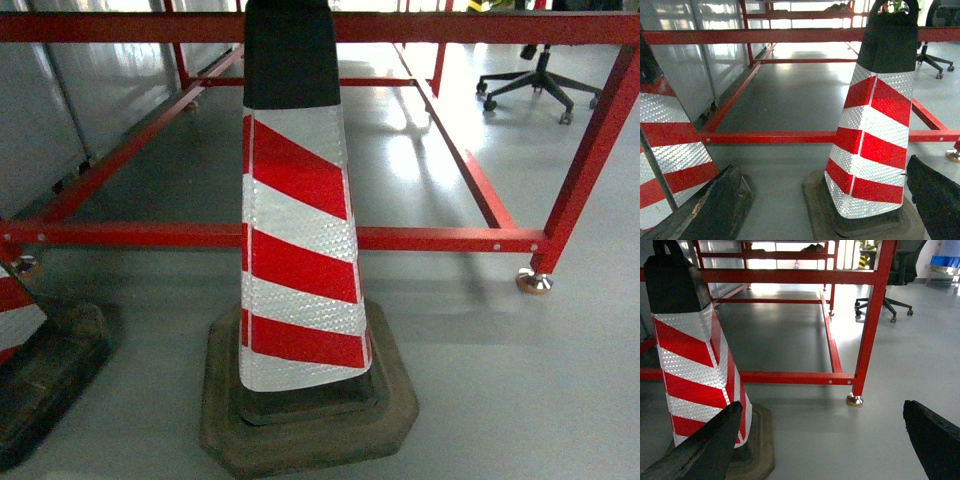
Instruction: Pick blue part to blue bin on bottom shelf
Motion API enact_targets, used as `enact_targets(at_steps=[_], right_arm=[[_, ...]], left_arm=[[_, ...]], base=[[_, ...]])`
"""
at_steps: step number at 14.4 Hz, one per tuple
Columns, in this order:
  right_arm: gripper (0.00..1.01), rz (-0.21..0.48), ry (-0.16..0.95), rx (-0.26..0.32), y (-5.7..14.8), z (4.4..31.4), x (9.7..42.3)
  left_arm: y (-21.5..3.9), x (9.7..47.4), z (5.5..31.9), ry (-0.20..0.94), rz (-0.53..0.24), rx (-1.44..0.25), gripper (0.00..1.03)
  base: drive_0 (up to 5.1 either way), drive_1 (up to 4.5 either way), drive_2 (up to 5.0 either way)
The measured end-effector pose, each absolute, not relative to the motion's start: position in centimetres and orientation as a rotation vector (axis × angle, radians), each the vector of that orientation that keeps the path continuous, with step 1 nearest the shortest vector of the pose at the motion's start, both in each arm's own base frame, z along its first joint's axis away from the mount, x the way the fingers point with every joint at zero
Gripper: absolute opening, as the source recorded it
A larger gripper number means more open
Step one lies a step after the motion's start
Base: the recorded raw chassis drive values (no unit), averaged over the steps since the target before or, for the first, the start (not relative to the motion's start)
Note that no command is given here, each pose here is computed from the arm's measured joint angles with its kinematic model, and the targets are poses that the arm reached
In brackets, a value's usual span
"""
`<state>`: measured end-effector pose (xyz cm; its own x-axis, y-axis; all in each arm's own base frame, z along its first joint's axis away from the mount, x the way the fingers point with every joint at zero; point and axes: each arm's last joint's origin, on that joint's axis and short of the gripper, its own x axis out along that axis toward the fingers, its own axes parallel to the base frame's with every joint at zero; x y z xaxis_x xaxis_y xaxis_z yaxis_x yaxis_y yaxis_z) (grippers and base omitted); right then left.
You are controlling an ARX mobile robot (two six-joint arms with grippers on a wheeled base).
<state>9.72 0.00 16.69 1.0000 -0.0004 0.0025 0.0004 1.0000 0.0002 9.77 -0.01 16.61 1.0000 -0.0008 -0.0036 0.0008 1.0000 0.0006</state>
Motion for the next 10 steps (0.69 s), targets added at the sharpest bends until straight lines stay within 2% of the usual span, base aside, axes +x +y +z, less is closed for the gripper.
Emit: enact_targets(at_steps=[10], right_arm=[[0.98,0.000,-0.002,0.000,0.00,16.69,9.72]], left_arm=[[-0.01,9.77,16.61,0.004,-0.001,0.001,0.98]], base=[[0.0,0.00,0.0]])
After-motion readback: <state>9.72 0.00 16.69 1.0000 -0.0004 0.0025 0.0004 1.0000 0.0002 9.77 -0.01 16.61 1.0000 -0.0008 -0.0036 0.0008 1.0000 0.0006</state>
